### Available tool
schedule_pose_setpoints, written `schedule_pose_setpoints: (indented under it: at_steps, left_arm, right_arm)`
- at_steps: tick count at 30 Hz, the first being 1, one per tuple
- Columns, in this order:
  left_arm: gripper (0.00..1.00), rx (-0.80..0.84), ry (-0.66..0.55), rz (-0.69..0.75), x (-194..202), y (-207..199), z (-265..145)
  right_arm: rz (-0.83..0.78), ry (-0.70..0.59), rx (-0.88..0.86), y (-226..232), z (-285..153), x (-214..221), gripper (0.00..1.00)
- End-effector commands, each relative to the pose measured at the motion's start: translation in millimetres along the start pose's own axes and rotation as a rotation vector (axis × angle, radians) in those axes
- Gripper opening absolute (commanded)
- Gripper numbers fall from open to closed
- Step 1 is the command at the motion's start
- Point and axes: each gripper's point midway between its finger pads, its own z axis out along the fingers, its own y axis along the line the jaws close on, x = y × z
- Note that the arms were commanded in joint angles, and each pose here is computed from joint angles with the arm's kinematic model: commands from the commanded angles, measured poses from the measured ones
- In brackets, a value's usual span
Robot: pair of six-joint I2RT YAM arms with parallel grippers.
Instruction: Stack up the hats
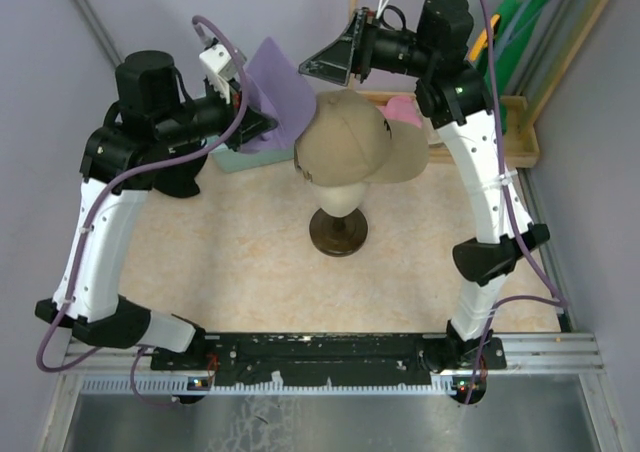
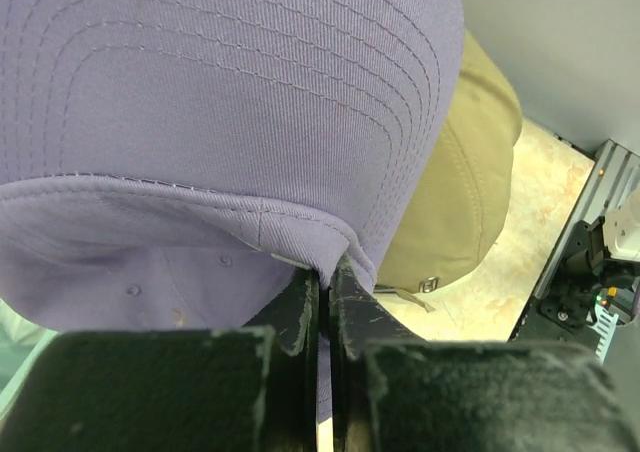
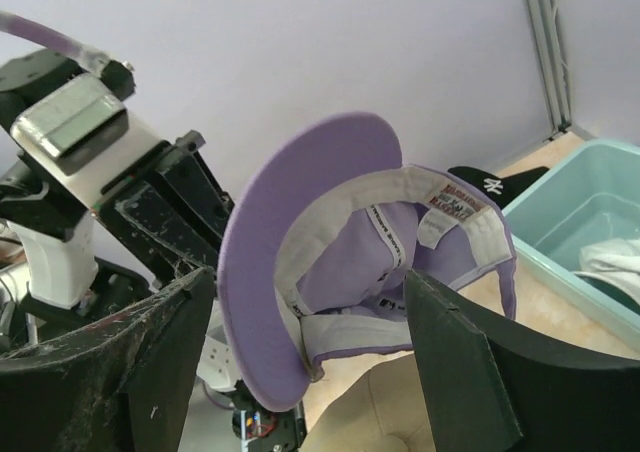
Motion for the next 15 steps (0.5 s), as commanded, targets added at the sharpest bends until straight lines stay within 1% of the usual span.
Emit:
schedule_pose_setpoints:
  at_steps: [1,8,15]
  left_arm:
    - [0.0,0.032,0.018,0.053,-5.7,-11.9,-4.5]
    - [0.0,-0.052,0.105,0.073,11.7,2.3,2.3]
    - [0.0,-0.054,0.127,0.091,14.6,-2.4,10.8]
  right_arm:
    - [-0.055,-0.009,-0.028,24.5,2.3,-4.7,0.76]
    - [-0.035,0.008,-0.053,39.9,11.4,3.8,0.75]
    - [-0.002,0.056,-0.06,45.5,27.4,24.8,0.7]
